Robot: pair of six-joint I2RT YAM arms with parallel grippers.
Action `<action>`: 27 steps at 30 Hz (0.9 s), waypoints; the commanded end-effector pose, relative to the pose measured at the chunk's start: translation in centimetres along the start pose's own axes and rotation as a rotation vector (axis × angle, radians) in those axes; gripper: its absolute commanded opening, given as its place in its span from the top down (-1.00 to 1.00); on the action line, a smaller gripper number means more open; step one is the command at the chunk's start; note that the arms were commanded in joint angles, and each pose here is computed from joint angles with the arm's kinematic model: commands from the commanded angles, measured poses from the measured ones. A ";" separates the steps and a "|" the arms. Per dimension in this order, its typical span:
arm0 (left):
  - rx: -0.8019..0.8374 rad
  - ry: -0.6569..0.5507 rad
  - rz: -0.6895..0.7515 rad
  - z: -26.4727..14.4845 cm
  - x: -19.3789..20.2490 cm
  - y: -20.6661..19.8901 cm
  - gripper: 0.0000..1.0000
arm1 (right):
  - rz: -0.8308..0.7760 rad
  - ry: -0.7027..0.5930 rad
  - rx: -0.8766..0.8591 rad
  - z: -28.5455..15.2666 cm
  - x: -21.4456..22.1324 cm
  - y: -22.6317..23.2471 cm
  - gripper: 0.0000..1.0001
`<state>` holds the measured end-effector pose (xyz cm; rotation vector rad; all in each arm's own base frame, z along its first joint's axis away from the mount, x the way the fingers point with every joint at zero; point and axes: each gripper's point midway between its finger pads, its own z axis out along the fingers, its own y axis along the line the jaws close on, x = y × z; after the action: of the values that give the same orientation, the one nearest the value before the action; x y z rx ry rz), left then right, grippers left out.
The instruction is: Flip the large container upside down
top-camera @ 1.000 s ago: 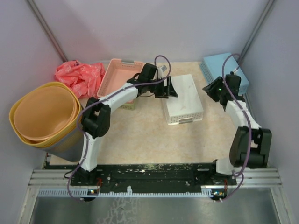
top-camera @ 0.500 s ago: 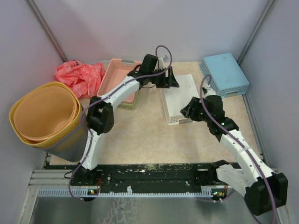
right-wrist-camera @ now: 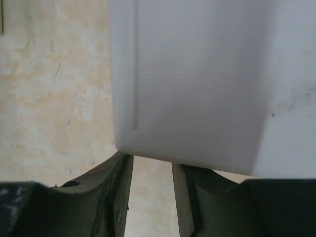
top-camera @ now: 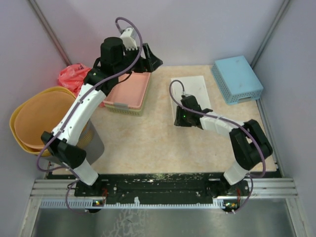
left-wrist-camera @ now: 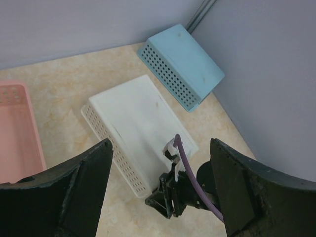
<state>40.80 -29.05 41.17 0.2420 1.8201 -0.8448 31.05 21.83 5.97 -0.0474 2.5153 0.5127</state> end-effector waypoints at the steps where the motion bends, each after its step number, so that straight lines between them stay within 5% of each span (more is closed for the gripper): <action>1: -0.089 0.128 -0.007 2.1 5.1 3.1 -0.69 | 0.047 -0.218 0.107 0.3 -8.2 -0.8 0.26; 7: -0.086 0.149 -0.010 1.9 5.9 3.3 -0.70 | 0.166 -0.250 0.151 0.8 -12.0 -3.7 0.27; 14: -0.095 0.129 -0.001 1.1 5.4 3.2 -0.70 | 0.023 -0.310 -0.021 -1.5 -13.2 3.4 0.18; 27: -0.224 -0.015 -0.023 -2.6 2.5 4.7 -0.76 | 0.035 -0.251 0.123 8.8 -19.9 5.3 0.23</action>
<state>40.29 -26.21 35.24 0.1413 1.9683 -0.6806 49.16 29.10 13.27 0.0570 2.2622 0.4765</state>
